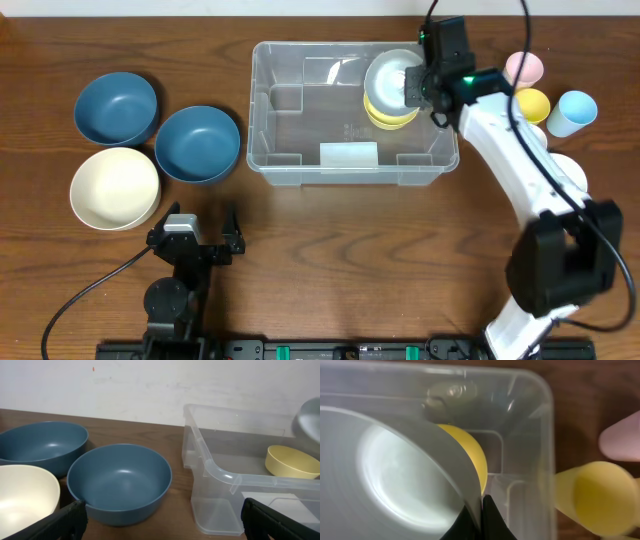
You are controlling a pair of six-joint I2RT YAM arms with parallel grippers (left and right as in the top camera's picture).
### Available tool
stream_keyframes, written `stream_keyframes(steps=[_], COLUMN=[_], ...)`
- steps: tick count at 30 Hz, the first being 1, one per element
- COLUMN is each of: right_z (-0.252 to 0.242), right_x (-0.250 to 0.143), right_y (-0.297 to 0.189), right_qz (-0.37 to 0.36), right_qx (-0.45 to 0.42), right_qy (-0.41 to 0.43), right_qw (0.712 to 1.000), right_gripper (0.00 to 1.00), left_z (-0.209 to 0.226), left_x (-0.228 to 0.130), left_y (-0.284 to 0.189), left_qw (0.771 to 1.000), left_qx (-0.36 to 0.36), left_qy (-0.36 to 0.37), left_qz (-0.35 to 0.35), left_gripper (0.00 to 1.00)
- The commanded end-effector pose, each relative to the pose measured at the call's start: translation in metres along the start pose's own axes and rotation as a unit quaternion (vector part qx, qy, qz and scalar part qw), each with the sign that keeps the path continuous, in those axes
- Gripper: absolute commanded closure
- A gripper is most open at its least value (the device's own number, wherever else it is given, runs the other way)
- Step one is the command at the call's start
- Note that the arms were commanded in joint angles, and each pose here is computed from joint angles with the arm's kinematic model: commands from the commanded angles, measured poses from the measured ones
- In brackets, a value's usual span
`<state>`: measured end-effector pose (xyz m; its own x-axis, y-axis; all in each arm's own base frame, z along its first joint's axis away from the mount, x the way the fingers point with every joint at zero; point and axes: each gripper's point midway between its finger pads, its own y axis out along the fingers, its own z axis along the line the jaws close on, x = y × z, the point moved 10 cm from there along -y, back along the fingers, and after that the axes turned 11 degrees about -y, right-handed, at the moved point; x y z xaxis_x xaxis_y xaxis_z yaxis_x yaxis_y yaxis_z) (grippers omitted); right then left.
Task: Pack container
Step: 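Grasp the grey bowl and stack it onto the yellow bowl in the bin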
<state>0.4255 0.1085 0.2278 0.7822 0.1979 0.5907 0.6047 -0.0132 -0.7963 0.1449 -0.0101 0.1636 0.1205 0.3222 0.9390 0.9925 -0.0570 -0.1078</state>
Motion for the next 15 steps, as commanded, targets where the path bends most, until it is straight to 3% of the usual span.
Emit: stream_keyframes(steps=[1,6,7,11,15], right_z=[0.005,0.009,0.010,0.010,0.011], right_x=[0.003,-0.002,-0.002,-0.002,-0.003], right_y=[0.016,0.041,0.045,0.047,0.046], right_qz=[0.002,0.010,0.010,0.007,0.014], right_qx=[-0.005,-0.005,-0.006,-0.005,0.004], right_qy=[-0.009,-0.010,-0.010,-0.011,-0.022], right_qw=[1.000,1.000,1.000,1.000,1.000], right_gripper=[0.98,0.97,0.92,0.41,0.32], left_z=[0.005,0.005,0.005,0.005,0.005], left_x=[-0.011,-0.011,-0.011,-0.011,-0.011], left_y=[0.001,0.001,0.001,0.001,0.001], left_qw=[1.000,1.000,1.000,1.000,1.000], left_qx=[0.012,0.012,0.012,0.012,0.012], left_qy=[0.003,0.003,0.003,0.003,0.003], left_qz=[0.022,0.022,0.022,0.022,0.022], left_gripper=[0.02,0.02,0.02,0.02,0.02])
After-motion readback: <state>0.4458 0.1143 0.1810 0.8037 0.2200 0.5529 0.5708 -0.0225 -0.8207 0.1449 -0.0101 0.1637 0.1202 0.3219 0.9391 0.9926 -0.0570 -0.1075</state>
